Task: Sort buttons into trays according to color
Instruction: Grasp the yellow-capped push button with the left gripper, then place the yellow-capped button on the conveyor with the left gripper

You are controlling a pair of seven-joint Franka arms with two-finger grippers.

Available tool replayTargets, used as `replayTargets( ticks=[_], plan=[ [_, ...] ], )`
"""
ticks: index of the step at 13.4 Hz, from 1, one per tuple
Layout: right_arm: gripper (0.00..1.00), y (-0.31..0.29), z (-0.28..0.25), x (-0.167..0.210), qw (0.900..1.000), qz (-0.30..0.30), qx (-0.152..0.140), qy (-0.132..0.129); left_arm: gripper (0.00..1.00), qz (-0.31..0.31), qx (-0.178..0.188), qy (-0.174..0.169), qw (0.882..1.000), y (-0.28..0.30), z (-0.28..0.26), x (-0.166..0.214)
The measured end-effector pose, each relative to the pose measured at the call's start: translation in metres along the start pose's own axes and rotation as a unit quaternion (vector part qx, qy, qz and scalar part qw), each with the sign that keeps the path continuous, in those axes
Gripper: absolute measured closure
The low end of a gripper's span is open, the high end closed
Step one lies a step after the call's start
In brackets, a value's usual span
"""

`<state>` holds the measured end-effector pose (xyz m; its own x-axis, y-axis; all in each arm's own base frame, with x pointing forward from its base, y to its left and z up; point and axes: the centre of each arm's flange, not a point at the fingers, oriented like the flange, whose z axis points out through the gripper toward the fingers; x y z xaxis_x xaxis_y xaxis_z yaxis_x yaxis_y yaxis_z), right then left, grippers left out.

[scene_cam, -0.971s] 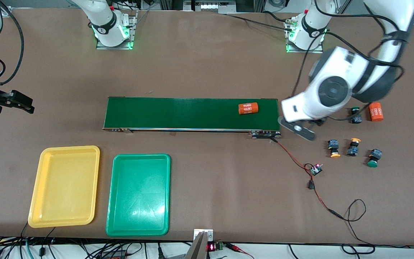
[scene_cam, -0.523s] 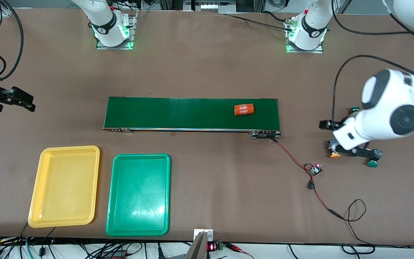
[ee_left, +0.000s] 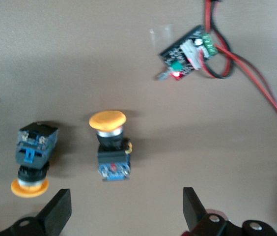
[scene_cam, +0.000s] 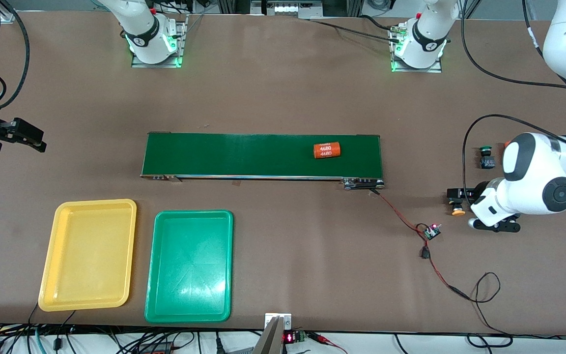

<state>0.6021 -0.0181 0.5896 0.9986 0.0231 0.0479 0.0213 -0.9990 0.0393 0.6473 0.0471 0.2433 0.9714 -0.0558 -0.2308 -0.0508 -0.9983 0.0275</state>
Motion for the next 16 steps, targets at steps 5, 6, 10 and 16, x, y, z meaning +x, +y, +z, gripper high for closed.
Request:
replayTargets(
  ticks=[5,6,10,16],
  plan=[
    [0.00,0.003,0.000,0.000,1.000,0.002,0.000,0.000,0.04,-0.007,-0.008,0.014,1.000,-0.015,0.050,-0.005],
    [0.00,0.003,0.000,0.000,1.000,0.002,0.000,0.000,0.15,-0.006,-0.006,0.010,1.000,-0.017,0.059,-0.006],
    [0.00,0.002,0.000,0.000,1.000,0.001,0.000,0.000,0.47,-0.002,-0.007,0.007,1.000,-0.016,0.068,-0.005],
    [0.00,0.002,0.001,0.000,1.000,0.002,0.000,0.000,0.59,0.017,-0.004,-0.009,1.000,0.023,0.024,-0.005]
  ],
)
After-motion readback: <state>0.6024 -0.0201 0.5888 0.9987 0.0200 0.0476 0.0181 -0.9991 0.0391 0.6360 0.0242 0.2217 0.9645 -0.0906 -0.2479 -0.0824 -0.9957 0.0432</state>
